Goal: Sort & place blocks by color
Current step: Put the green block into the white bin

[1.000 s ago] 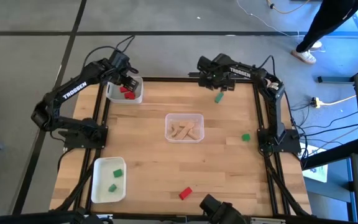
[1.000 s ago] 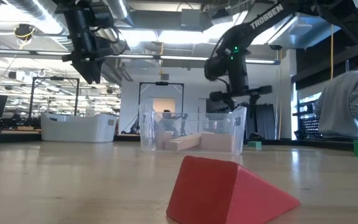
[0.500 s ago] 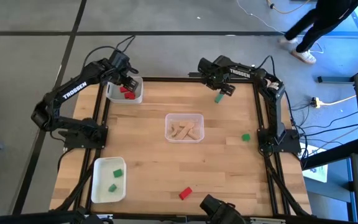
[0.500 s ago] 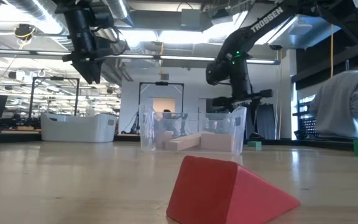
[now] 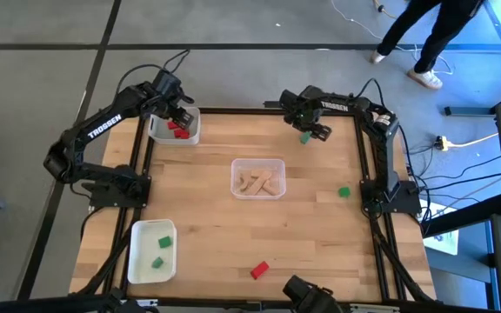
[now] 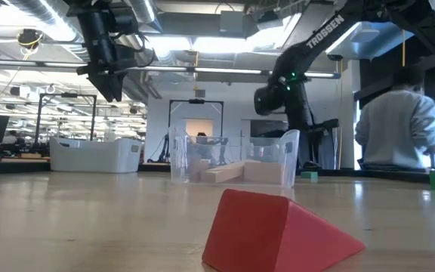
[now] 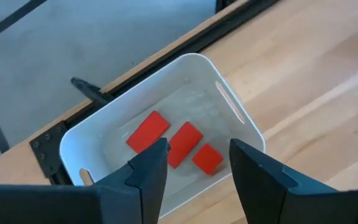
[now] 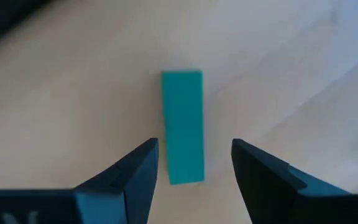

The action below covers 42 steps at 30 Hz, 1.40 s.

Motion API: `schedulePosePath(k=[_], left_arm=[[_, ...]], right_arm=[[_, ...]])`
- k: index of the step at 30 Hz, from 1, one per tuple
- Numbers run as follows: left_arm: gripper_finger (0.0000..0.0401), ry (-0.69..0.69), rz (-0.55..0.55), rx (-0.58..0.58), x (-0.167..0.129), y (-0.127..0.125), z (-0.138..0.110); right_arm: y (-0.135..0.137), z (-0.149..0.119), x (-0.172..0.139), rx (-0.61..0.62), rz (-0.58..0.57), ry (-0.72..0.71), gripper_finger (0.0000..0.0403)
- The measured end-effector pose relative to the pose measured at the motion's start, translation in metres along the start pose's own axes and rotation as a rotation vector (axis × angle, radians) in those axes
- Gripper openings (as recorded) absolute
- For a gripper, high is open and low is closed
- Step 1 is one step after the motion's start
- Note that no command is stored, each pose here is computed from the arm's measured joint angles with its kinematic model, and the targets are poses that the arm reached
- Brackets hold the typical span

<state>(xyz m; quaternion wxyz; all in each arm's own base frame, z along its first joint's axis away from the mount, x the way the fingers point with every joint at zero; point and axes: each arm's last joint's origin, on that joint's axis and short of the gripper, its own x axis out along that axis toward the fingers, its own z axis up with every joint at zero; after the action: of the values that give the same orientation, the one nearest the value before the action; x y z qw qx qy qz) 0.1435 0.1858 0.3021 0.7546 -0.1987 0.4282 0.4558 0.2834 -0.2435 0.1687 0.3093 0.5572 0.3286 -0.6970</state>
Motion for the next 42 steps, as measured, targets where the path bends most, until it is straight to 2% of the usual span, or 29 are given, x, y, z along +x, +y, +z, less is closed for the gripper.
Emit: schedulePosePath(k=[5,12,28,33,42], left_arm=[[0.0164,0.003,-0.074,0.055,0.0,-0.002,0.0],[0.0164,0.002,-0.075,0.055,0.0,-0.002,0.0],[0.0164,0.003,-0.072,0.054,0.0,-0.002,0.0],[0.0164,0.002,-0.072,0.055,0.0,-0.002,0.0],[0.0164,0.002,-0.071,0.055,0.0,-0.002,0.0]], right_arm=[[-0.002,-0.005,0.022,0.027,0.038,0.055,0.0204],[-0.003,-0.008,0.036,0.029,0.092,0.057,0.0204],[-0.003,-0.01,0.038,-0.001,0.086,-0.018,0.0204],[-0.003,-0.01,0.038,-0.009,0.095,0.031,0.0204],[-0.002,-0.01,0.038,-0.044,0.099,0.035,0.0204]])
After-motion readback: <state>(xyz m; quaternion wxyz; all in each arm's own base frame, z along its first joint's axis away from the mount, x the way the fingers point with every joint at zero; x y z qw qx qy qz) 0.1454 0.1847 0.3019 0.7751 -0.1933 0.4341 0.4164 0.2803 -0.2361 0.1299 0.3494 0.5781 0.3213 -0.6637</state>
